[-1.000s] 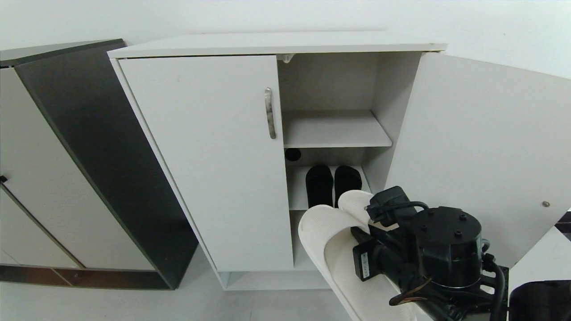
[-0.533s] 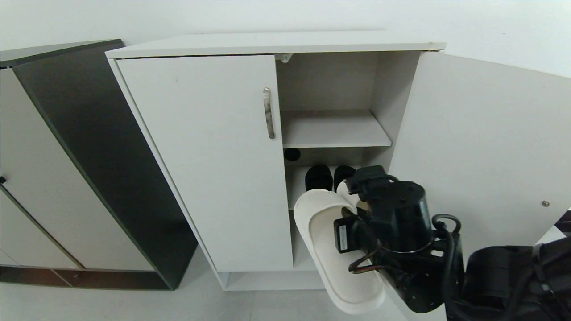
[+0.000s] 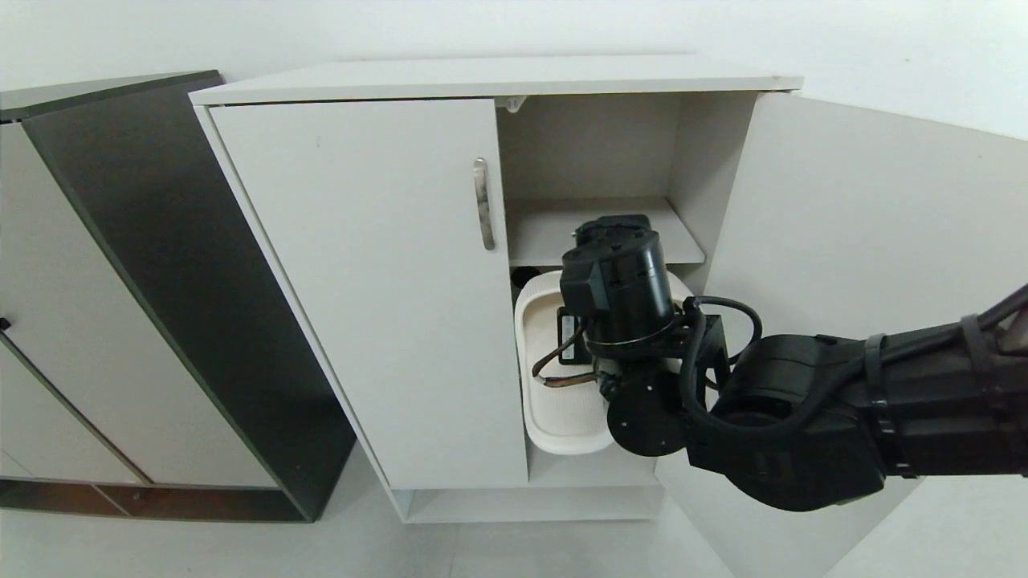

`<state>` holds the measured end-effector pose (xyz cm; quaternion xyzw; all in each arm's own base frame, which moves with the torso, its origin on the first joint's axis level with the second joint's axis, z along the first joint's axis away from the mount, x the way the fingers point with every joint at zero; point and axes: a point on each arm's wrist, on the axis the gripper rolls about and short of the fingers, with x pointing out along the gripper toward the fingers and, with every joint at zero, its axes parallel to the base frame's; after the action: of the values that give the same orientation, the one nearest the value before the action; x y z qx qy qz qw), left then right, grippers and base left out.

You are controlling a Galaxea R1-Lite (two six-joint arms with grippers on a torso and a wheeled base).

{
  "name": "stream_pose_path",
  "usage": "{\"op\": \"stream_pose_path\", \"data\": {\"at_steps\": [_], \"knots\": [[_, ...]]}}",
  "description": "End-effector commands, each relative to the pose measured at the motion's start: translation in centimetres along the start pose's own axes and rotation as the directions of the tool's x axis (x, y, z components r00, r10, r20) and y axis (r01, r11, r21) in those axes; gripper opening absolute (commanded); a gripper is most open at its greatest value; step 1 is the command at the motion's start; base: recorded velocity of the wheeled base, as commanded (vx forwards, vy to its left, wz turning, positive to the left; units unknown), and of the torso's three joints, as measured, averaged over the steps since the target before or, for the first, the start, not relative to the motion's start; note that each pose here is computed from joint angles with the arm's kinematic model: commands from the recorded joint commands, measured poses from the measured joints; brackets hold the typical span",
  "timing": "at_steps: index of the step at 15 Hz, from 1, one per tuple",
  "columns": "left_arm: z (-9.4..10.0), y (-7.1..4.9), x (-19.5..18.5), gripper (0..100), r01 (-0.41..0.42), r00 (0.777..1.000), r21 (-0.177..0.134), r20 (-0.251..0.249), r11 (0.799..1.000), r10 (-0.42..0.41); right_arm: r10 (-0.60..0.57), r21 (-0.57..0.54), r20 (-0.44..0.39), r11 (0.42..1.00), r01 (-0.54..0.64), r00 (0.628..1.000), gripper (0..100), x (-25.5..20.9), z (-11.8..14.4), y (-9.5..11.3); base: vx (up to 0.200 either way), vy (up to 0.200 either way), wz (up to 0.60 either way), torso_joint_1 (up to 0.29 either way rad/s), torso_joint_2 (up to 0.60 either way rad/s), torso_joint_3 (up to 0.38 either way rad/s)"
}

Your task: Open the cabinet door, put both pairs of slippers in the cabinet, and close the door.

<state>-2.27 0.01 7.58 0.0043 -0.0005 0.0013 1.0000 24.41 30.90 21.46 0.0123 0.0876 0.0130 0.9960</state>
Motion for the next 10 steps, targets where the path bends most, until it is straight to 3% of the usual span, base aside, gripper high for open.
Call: {"op": "stream_pose_path", "data": {"at_steps": [1,10], "knots": [[0.01,0.00,0.01,0,-0.001,1.000,0.001,-0.001,1.000,0.001,-0.002,0.003,0.006,1.000,0.002,1.000,0,0.10,0.21,0.05,0.000,0.000,0.00,0.000,0.00,0.000],[0.01,0.00,0.01,0,0.001,1.000,0.001,-0.001,1.000,-0.001,-0.027,0.013,0.045,1.000,0.027,0.999,0,0.89,1.18,-0.87,0.000,0.000,0.00,0.000,0.00,0.000]]}}
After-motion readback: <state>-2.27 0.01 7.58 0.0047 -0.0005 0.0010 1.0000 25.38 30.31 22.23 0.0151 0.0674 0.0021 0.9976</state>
